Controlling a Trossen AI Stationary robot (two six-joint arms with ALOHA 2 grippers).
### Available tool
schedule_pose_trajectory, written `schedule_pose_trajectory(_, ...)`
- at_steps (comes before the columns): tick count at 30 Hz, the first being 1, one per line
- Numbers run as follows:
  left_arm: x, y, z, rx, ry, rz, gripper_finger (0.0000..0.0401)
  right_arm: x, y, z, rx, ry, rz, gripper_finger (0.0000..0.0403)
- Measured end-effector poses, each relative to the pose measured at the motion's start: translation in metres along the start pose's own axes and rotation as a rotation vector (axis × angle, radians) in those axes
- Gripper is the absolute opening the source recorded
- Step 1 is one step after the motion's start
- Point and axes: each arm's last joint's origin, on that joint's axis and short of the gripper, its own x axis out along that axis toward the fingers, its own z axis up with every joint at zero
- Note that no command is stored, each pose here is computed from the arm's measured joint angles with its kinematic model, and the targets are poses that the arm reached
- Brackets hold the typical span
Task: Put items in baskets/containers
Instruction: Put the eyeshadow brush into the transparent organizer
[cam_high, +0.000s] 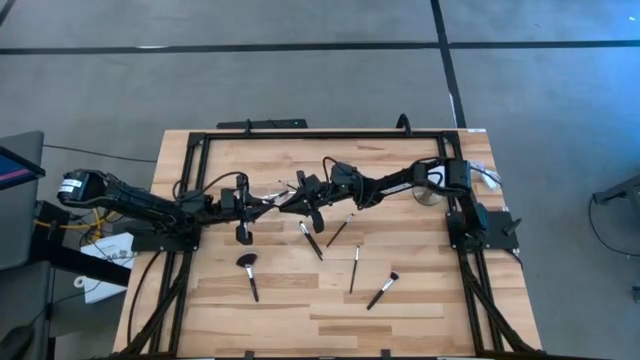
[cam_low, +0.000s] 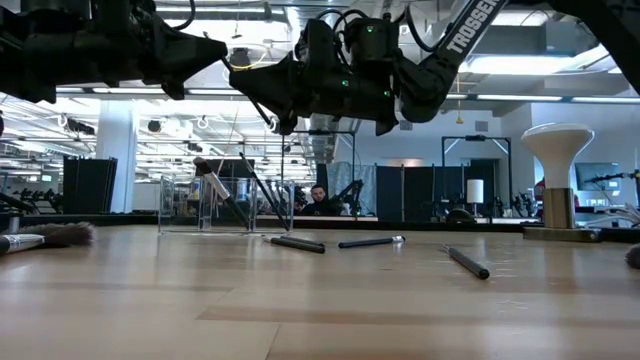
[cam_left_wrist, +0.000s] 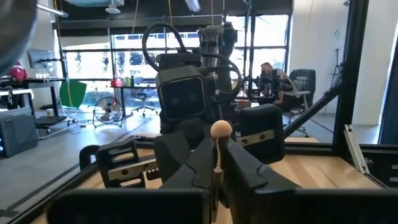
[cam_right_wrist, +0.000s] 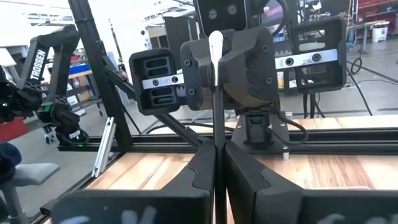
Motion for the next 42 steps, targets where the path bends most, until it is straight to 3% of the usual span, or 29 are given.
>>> schedule_pose_trajectory(16,0.0,0.002,-0.002,0.027,0.022,0.057,0.0024,-0.014,-0.02,0.007,0.099,0.027,-0.047,0.0087)
schedule_pose_trajectory(22,-0.001,0.003,-0.004,0.045,0.06,0.116,0.0015,-0.032,-0.029,0.021,0.127,0.171,-0.089,0.0107)
schedule_pose_trajectory(28,-0.007,0.008,0.001,0.075,0.084,0.25,0.0021,-0.049,-0.025,0.033,0.06,0.355,-0.251,0.0127)
schedule_pose_trajectory(35,-0.002,0.01,0.02,0.1,0.151,0.307,0.0019,-0.048,-0.013,0.046,0.039,0.354,-0.268,0.014)
schedule_pose_trajectory(42,0.006,0.014,0.048,0.152,0.333,0.418,0.0017,-0.044,-0.006,0.043,0.041,0.368,-0.248,0.0141)
